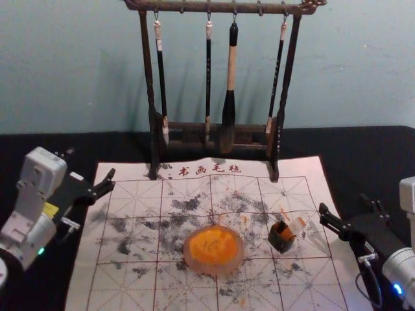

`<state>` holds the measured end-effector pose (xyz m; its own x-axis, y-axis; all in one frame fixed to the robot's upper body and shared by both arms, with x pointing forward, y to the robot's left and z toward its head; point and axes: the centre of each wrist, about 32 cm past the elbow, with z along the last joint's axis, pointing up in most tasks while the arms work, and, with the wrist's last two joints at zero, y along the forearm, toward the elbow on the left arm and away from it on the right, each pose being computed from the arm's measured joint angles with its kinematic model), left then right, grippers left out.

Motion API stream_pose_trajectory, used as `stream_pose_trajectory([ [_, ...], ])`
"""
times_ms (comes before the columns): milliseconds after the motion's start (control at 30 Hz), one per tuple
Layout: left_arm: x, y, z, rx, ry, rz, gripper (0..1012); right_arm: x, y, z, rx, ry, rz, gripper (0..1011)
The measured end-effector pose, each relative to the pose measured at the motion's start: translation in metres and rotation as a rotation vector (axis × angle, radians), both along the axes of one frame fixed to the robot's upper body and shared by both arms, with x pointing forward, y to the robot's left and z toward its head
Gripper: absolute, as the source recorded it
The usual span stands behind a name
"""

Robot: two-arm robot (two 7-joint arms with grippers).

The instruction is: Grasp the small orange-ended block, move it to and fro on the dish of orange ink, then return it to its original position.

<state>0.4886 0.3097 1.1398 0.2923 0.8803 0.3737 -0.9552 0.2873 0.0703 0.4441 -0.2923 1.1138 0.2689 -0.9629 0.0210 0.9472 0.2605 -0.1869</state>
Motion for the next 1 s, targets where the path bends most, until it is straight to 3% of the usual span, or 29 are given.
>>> stream_pose_trajectory([
  [1000, 0.0000, 0.0000, 0.0000, 0.000, 0.000, 0.000, 1001, -0.0004, 0.0002, -0.0004, -0.002, -0.002, -0.001, 1000],
])
